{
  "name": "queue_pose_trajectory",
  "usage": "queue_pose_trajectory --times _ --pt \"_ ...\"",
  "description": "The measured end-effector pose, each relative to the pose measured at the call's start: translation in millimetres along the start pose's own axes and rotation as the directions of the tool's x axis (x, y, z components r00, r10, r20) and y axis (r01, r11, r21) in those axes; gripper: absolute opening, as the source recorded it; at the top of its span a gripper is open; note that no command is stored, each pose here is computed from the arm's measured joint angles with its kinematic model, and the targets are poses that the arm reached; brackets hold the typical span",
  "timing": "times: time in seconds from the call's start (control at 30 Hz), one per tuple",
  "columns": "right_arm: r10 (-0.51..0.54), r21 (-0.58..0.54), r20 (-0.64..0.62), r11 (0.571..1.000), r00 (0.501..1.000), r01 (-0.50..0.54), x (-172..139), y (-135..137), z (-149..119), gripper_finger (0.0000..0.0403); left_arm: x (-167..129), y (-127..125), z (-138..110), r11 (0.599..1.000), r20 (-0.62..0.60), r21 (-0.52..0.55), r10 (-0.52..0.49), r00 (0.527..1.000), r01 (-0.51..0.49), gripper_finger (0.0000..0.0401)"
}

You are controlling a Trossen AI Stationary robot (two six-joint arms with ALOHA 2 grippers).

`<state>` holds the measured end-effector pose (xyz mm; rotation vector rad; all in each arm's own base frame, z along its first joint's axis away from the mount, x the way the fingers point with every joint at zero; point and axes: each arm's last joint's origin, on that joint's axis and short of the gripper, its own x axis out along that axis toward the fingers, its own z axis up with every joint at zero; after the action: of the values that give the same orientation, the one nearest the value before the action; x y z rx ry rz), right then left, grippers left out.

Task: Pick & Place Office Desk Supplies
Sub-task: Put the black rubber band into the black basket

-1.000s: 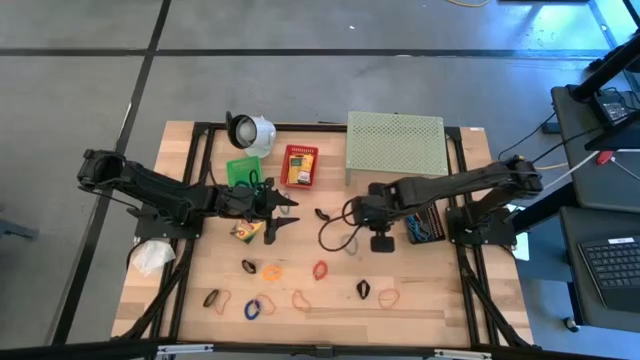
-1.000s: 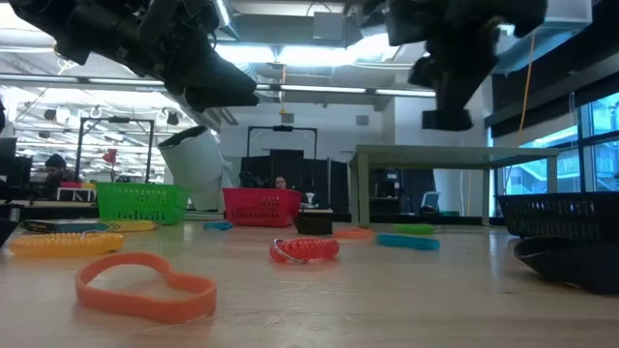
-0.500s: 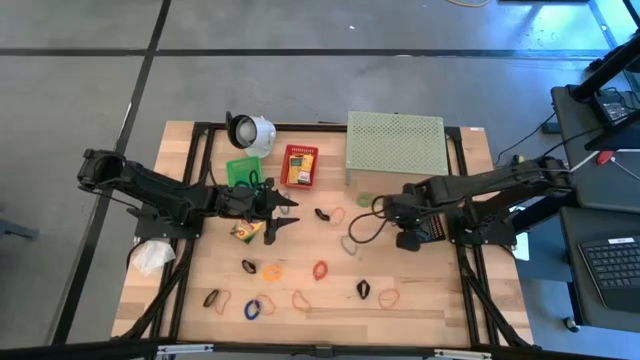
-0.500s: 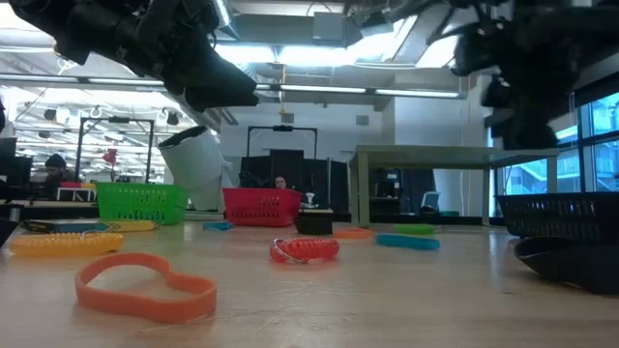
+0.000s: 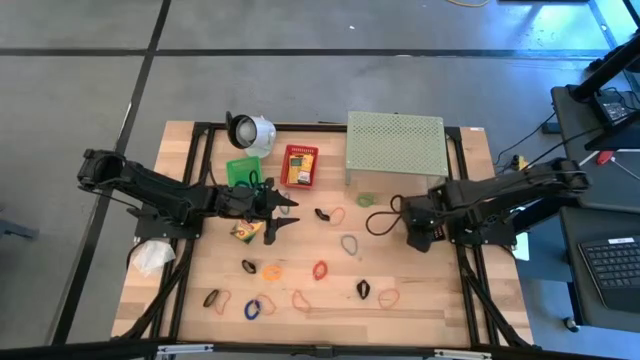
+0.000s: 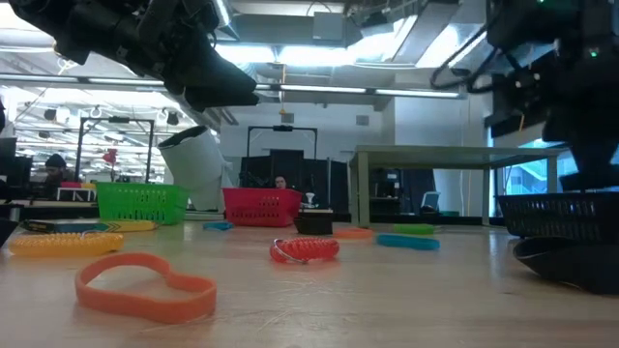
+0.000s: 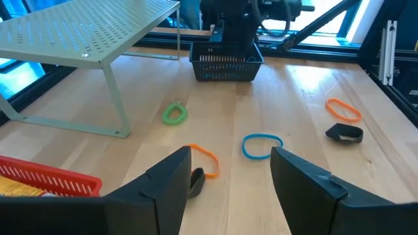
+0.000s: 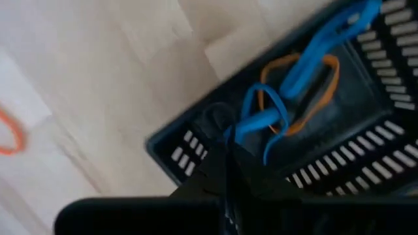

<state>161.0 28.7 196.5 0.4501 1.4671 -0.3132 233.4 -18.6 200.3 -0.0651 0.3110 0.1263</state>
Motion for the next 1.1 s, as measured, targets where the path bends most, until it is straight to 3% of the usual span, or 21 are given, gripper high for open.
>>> queue_pose_trajectory --times 0.33,0.7,0.9,1.1 --pt "-0.024 0.044 -0.074 0.999 0.997 0.027 18.2 -8.4 -10.5 0.0002 0.0 0.0 0.0 1.000 0.000 0.000 0.000 1.000 0.000 0.0203" --pt "-0.029 0.027 -0.023 0.999 0.999 0.030 18.5 -7.0 -7.0 0.0006 0.0 0.0 0.0 1.000 0.000 0.000 0.000 1.000 0.000 0.0203" --pt "-0.031 0.041 -0.022 0.999 0.999 0.032 18.6 -7.1 -6.9 0.0035 0.0 0.0 0.0 1.000 0.000 0.000 0.000 1.000 0.000 0.0203" --pt "-0.031 0.043 -0.022 0.999 0.999 0.032 18.6 -7.1 -6.9 0.0091 0.0 0.0 0.0 1.000 0.000 0.000 0.000 1.000 0.000 0.0203"
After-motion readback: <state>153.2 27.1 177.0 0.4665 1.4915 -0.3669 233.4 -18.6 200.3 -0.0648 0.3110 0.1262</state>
